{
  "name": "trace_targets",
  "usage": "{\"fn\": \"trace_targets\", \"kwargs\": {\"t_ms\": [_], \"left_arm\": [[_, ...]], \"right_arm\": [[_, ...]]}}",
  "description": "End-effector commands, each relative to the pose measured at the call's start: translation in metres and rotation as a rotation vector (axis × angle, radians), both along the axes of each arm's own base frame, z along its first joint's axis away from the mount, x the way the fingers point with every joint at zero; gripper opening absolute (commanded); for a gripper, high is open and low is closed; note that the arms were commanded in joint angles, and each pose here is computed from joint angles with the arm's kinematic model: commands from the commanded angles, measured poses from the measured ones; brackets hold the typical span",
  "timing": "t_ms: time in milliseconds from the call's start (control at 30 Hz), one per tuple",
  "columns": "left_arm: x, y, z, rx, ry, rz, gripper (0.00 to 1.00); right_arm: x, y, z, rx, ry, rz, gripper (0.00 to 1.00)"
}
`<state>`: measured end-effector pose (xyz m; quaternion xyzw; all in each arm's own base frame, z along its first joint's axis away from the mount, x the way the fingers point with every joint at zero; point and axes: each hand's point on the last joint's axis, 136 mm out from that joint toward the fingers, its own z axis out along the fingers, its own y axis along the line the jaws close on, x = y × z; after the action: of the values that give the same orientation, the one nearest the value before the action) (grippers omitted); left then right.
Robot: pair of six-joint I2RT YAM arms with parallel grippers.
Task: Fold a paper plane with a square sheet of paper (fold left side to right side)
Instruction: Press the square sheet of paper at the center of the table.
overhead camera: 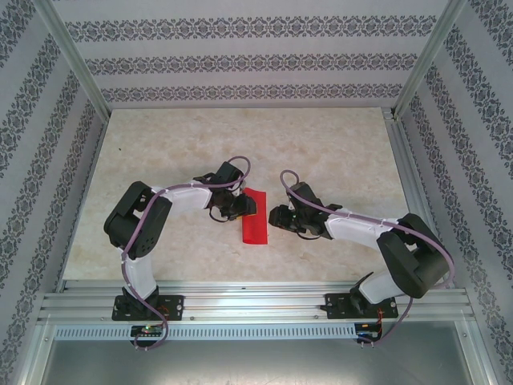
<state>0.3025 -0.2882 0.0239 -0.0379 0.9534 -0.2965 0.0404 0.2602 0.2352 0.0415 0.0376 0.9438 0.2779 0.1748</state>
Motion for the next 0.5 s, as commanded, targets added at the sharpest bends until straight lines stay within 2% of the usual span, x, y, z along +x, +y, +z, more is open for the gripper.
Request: {"fn": "trace_targets", "kwargs": {"t_ms": [0, 467], "left_arm": [[-0.0131, 0.0127, -0.0231, 0.078, 0.033, 0.02, 0.39], [-0.0174, 0.0154, -0.0247, 0.031, 0.038, 0.093, 0.32]], "right_arm": [[0.0072, 0.0126, 0.01, 0.028, -0.031, 0.02, 0.38], [0.0059, 0.0193, 0.0078, 0.035, -0.022, 0.034, 0.38]]}}
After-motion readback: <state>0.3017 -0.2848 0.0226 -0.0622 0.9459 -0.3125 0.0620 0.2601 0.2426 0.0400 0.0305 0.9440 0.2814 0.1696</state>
